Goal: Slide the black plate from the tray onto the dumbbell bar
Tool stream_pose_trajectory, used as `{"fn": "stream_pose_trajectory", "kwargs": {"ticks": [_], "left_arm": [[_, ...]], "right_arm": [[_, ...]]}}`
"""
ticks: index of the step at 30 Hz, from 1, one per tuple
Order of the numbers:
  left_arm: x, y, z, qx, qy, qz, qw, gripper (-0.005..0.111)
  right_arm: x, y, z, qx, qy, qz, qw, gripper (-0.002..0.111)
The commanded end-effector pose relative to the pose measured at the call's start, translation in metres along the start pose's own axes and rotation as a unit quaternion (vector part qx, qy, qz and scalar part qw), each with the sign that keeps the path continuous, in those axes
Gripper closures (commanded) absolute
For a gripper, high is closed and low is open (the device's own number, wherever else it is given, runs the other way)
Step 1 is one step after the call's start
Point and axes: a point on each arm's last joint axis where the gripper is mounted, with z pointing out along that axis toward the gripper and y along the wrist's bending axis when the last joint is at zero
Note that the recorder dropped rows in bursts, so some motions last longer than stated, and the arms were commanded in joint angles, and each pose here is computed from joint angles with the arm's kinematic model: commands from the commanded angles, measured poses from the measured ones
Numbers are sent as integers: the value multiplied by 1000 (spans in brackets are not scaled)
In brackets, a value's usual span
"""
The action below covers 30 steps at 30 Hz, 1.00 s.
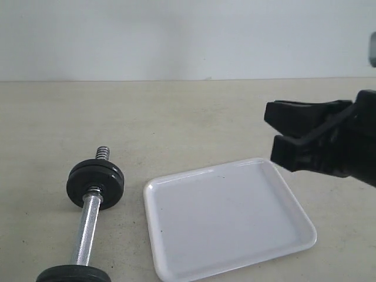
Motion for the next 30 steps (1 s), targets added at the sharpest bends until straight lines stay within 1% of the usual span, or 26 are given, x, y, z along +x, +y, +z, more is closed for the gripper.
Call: {"fn": "stream_pose_trajectory", "kwargs": {"ticks": [1,3,9,12,14,16,18,19,20,22,25,26,28,30], "left_arm": [[0,1,0,-7,-2,0,1000,79],[0,1,0,-7,-2,0,1000,79],[0,1,0,-7,-2,0,1000,79],[0,1,0,-7,-2,0,1000,79],[0,1,0,-7,-2,0,1000,79],[0,1,0,-7,-2,0,1000,79],[0,1,0,-7,-2,0,1000,79],[0,1,0,-7,-2,0,1000,79],[0,1,0,-7,-2,0,1000,79],[0,1,0,-7,-2,0,1000,79],[0,1,0,-7,-2,0,1000,79],[0,1,0,-7,-2,0,1000,79],[0,1,0,-7,-2,0,1000,79],[0,1,0,-7,-2,0,1000,79]], "right_arm": [[-16,-4,-19,4,-52,-62,997,107],[-17,-7,-26,7,-49,-68,996,107],[-6,-14,-49,-5,41,-133,990,107],[-6,-18,-62,9,44,-157,987,107],[-7,-23,-74,36,16,-158,987,107],[1,-27,-85,60,-17,-156,986,107],[13,-33,-94,85,-56,-157,982,107],[22,-40,-97,111,-81,-143,980,107],[27,-43,-98,123,-86,-139,979,107],[43,-55,-102,175,-111,-126,970,107],[58,-66,-108,224,-154,-99,957,107],[62,-69,-110,235,-173,-90,952,107],[59,-68,-117,241,-214,-80,943,107],[59,-67,-120,243,-222,-86,940,107]]}}
